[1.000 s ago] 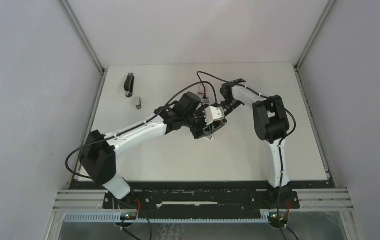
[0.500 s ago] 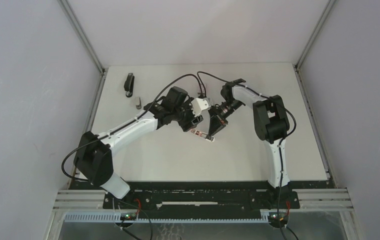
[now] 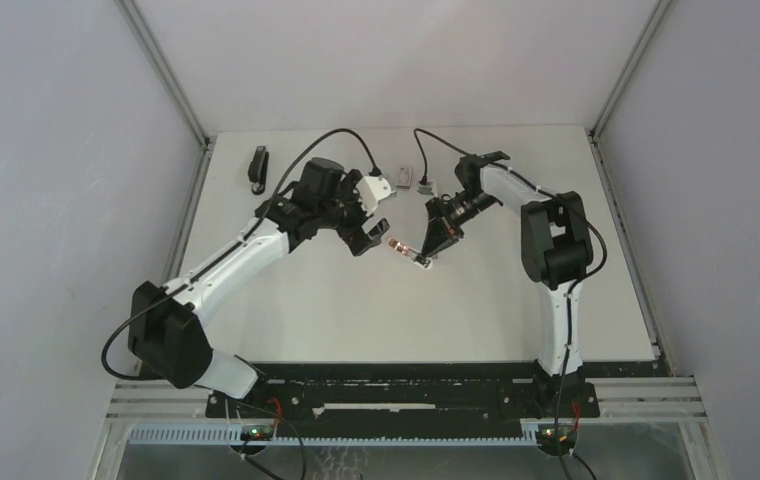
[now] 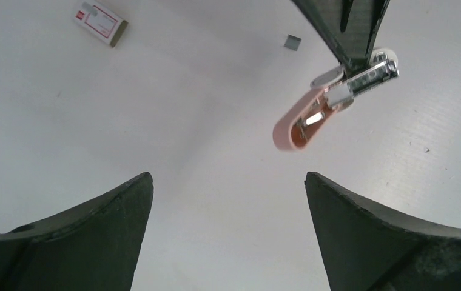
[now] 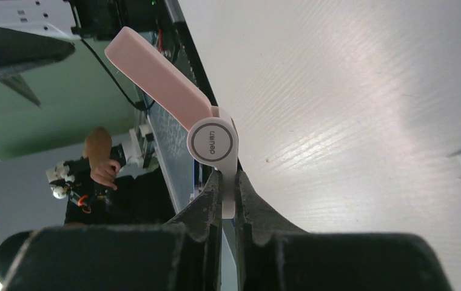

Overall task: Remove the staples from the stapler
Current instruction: Open the stapler, then place the stapler at the center of the board.

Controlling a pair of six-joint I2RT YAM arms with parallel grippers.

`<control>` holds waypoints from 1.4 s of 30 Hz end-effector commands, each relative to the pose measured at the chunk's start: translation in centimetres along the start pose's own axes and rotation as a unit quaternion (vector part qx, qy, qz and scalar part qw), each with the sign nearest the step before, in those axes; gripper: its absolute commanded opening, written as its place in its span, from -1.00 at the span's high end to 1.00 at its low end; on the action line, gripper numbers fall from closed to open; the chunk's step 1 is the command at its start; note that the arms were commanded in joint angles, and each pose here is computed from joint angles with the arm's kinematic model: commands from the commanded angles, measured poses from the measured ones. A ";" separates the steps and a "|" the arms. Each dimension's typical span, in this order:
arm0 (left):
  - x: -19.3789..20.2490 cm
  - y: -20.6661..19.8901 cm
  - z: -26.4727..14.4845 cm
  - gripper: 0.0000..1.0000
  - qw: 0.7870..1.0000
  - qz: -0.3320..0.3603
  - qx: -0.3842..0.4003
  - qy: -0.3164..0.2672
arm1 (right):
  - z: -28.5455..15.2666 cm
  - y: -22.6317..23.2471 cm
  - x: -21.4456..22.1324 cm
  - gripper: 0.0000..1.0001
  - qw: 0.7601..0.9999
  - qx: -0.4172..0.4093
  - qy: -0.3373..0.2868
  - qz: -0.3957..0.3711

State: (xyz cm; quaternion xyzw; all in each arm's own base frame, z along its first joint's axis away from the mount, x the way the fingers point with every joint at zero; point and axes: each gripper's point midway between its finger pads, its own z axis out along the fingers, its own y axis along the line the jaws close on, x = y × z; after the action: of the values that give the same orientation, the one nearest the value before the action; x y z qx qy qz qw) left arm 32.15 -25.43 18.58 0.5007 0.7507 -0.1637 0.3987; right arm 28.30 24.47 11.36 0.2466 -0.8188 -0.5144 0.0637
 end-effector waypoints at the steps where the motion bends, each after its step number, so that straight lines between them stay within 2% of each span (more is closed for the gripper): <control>1: -3.6 1.9 -3.6 -0.99 0.998 0.001 -0.021 -0.063 | -3.1 0.9 -2.6 1.00 0.997 0.024 -0.077 -0.010; 10: 2.1 5.8 -6.2 -0.99 0.995 -0.064 -0.038 -0.062 | -9.3 -4.2 -5.9 1.00 0.977 0.060 -0.193 0.074; 15: 4.7 6.2 -8.0 -0.99 0.994 -0.082 -0.039 -0.068 | -13.0 -6.9 -8.4 1.00 0.956 0.088 -0.262 0.096; 27: 11.2 5.4 -11.7 -0.99 0.989 -0.130 -0.031 -0.066 | -20.3 -12.9 -14.3 1.00 0.913 0.147 -0.360 0.123; 37: 12.3 4.8 -11.9 -0.99 0.985 -0.147 -0.019 -0.086 | -23.0 -17.2 -17.1 1.00 0.877 0.184 -0.420 0.140; 42: 12.5 4.7 -11.8 -0.99 0.985 -0.148 -0.017 -0.087 | -23.3 -18.7 -18.0 1.00 0.868 0.184 -0.437 0.149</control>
State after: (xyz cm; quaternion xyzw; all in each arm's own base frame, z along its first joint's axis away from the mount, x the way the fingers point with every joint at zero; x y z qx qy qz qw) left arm 29.46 -7.55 16.83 0.3478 0.7984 -0.2412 0.4283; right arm 55.65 8.37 7.09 -0.1080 -0.8844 -0.3957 -0.2229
